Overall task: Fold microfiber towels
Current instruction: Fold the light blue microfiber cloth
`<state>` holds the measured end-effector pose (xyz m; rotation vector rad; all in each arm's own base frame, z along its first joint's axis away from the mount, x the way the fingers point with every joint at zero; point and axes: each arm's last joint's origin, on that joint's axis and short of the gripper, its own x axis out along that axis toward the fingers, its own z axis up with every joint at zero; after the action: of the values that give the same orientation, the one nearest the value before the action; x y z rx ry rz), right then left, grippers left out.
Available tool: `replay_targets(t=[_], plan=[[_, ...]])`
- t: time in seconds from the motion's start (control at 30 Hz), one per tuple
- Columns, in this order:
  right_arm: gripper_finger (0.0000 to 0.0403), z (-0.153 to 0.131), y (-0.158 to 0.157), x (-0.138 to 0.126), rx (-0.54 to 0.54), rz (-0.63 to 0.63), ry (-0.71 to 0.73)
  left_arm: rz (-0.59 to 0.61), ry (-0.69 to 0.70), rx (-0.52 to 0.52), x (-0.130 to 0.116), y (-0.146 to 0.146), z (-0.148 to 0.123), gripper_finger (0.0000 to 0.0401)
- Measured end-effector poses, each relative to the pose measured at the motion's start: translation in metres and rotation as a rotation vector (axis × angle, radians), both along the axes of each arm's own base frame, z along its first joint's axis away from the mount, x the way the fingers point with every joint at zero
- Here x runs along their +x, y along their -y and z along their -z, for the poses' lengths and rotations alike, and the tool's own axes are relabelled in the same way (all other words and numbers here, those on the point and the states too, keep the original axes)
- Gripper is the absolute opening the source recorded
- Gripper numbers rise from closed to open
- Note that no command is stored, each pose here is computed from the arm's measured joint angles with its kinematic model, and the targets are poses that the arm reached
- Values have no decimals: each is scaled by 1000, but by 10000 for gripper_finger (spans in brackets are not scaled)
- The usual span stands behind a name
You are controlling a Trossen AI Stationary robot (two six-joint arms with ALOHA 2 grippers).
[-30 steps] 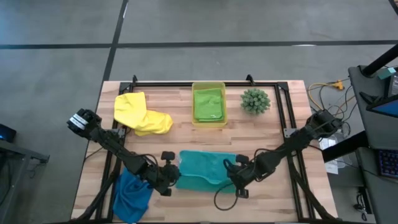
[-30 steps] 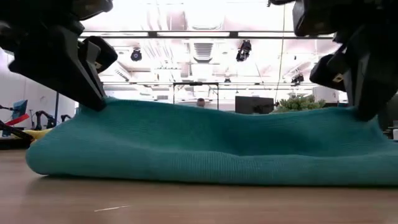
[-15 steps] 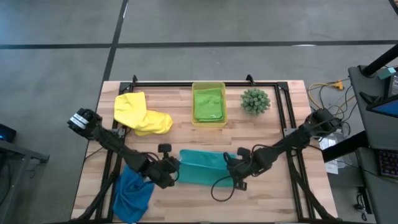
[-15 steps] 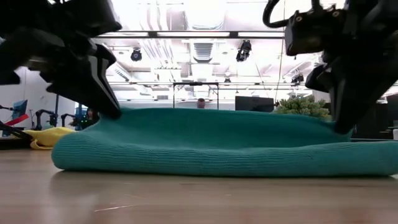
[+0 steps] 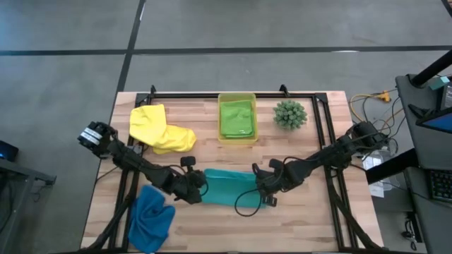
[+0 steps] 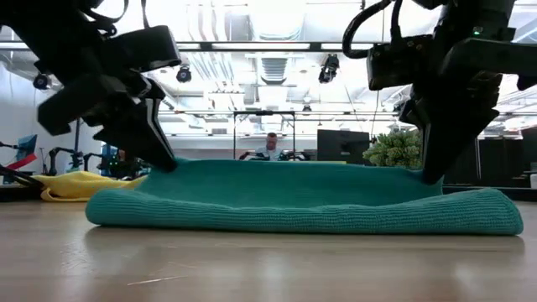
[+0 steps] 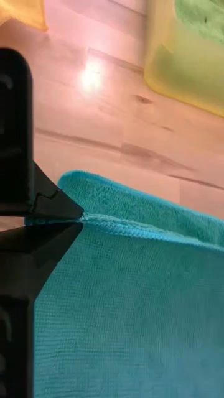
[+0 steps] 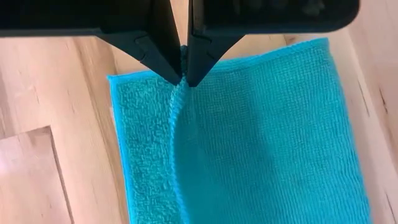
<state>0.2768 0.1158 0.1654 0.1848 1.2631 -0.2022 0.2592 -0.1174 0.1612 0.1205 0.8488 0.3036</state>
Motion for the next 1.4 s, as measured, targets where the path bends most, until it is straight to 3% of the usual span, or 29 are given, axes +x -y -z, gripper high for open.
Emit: replay_targets(t=[0.3, 0.47, 0.87, 1.0, 1.17, 1.3, 1.4], plan=[[17, 1, 5, 0, -28, 20, -7, 77, 21, 68, 9, -10, -1, 0], [24, 1, 13, 3, -18, 77, -6, 51, 11, 64, 12, -19, 1, 5], [140, -16, 25, -4, -4, 156, 0, -25, 25, 25, 13, -29, 0, 126], [154, -27, 16, -1, 50, 124, 115, 0, 19, -107, 15, -30, -2, 143], [123, -21, -3, 13, 256, 18, 293, 82, -46, -247, 16, -30, 2, 102], [46, -6, -12, 14, 263, 69, 274, 106, -56, -264, 18, -33, 2, 18], [17, 2, -17, 12, 253, 77, 234, 100, -57, -264, 18, -34, 2, 11]])
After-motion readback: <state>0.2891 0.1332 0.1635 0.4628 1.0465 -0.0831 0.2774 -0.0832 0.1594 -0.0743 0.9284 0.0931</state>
